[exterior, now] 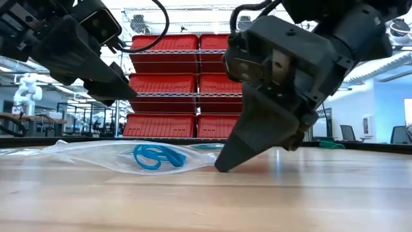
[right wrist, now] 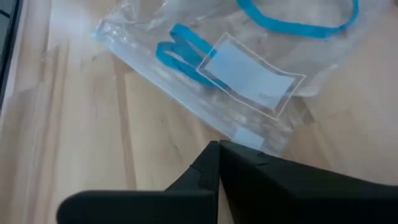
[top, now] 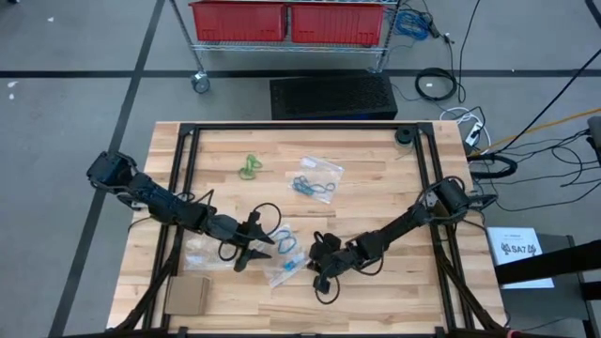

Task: Sort rubber bands
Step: Close the bottom right transparent zip lock bag with the blue rubber bands

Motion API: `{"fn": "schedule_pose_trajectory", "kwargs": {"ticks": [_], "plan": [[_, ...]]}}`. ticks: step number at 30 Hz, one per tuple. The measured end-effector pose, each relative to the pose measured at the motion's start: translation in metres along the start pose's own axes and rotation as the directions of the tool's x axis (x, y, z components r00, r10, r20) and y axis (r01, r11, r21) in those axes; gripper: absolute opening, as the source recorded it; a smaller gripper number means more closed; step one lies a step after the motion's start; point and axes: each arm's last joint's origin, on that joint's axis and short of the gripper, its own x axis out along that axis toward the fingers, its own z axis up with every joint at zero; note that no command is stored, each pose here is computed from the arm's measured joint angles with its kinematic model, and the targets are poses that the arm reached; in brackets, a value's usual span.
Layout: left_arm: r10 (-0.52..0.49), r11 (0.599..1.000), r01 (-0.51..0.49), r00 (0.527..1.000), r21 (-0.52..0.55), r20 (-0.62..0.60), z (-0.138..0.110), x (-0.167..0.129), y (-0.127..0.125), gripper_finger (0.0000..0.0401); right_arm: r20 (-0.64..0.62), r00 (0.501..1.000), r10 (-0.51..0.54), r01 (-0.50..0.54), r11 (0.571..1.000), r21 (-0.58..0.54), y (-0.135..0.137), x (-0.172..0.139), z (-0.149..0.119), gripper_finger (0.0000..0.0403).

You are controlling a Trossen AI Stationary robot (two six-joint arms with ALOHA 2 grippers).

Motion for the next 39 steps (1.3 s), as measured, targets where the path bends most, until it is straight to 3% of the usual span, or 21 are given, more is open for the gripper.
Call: {"fn": "schedule_pose_trajectory", "kwargs": {"ticks": [5, 13, 18, 20, 25, 31, 35, 39], "plan": [[0.008, 1.0, -0.008, 1.0, -0.003, 0.002, 0.001, 0.0, 0.002, 0.0216, -0.003, 1.0, -0.022, 0.022, 0.999, 0.026, -0.018, 0.005, 0.015, 0.0001], [0.043, 0.999, -0.043, 0.999, -0.017, 0.002, 0.002, 0.0, 0.011, 0.0216, 0.041, 0.983, -0.178, 0.18, 0.982, -0.048, -0.075, 0.007, 0.056, 0.0], [0.091, 0.995, -0.092, 0.996, -0.035, -0.015, 0.003, 0.0, 0.022, 0.0216, 0.019, 0.929, -0.37, 0.37, 0.922, -0.117, -0.097, -0.031, 0.076, 0.0], [0.117, 0.992, -0.118, 0.993, -0.045, -0.024, 0.003, -0.001, 0.028, 0.0216, 0.014, 0.919, -0.394, 0.393, 0.913, -0.108, -0.098, -0.057, 0.087, 0.0], [0.172, 0.982, -0.174, 0.985, -0.076, -0.032, 0.005, -0.002, 0.044, 0.0216, -0.04, 0.973, -0.225, 0.228, 0.968, 0.105, -0.093, -0.082, 0.091, 0.0001], [0.101, 0.988, -0.107, 0.993, -0.112, -0.059, 0.006, -0.004, 0.056, 0.0216, 0.039, 0.999, -0.022, 0.011, 0.965, 0.263, -0.054, -0.048, 0.061, 0.0037], [0.039, 0.993, -0.047, 0.996, -0.107, -0.078, 0.006, -0.005, 0.059, 0.0216, 0.194, 0.98, 0.037, -0.108, 0.924, 0.367, -0.036, -0.024, 0.054, 0.0084], [0.022, 0.993, -0.031, 0.997, -0.113, -0.077, 0.007, -0.006, 0.063, 0.0216, 0.218, 0.976, 0.029, -0.138, 0.854, 0.502, -0.039, -0.003, 0.043, 0.0127]]}}
